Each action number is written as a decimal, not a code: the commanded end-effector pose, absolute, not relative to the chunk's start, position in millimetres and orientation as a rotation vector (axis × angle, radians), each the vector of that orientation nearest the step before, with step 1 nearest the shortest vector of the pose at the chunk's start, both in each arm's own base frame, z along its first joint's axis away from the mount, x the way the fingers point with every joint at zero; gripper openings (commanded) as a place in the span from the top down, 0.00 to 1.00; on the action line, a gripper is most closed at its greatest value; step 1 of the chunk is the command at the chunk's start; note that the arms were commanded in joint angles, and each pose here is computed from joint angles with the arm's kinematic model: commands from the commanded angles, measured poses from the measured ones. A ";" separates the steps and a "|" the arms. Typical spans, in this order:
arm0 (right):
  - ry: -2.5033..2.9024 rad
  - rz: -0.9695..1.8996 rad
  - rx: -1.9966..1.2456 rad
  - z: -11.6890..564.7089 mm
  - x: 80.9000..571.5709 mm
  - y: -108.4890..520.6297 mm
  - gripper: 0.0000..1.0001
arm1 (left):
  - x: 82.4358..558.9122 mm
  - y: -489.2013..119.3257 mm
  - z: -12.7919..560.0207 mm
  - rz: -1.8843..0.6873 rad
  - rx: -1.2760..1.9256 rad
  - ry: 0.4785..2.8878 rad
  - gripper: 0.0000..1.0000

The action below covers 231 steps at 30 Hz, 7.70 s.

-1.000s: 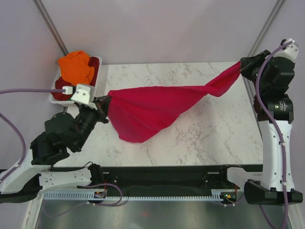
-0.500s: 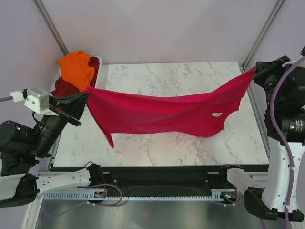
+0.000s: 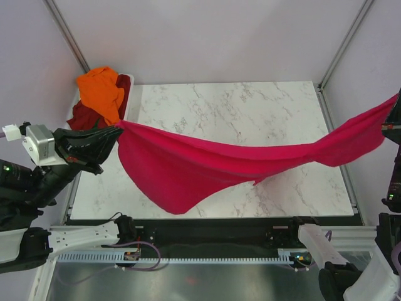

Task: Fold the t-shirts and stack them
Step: Flatten the tshirt out

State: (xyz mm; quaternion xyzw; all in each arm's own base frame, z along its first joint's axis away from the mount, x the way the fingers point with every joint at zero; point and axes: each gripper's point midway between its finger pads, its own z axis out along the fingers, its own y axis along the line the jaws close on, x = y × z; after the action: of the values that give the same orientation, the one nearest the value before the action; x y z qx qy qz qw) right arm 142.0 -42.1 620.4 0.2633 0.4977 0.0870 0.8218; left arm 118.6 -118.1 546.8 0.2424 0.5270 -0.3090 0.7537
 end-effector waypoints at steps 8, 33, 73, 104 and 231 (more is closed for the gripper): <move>1.560 0.205 0.604 506.0 380.9 -31.3 1.00 | 218.1 -168.8 508.9 -0.189 0.449 1.313 0.98; 2.083 -0.062 0.671 259.3 521.7 -26.9 0.02 | 467.5 -105.3 282.1 -0.210 -0.059 2.198 0.01; 2.619 0.726 0.562 24.4 275.1 143.9 0.02 | 490.4 -105.2 45.4 -0.212 -0.407 2.585 0.03; 2.413 0.356 0.691 84.3 235.6 51.3 0.02 | 328.4 -112.9 116.4 -0.301 -0.450 2.420 0.00; 2.050 0.373 0.831 28.8 648.2 -4.9 0.49 | 208.7 -110.0 199.5 -0.593 -0.092 2.331 0.00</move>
State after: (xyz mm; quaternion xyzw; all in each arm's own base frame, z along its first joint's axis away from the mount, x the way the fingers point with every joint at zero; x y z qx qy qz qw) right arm 639.9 1.8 37.2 0.3306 0.8243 0.1580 0.4315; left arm 209.6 -111.6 196.1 -0.0567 0.9066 -0.2344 0.3463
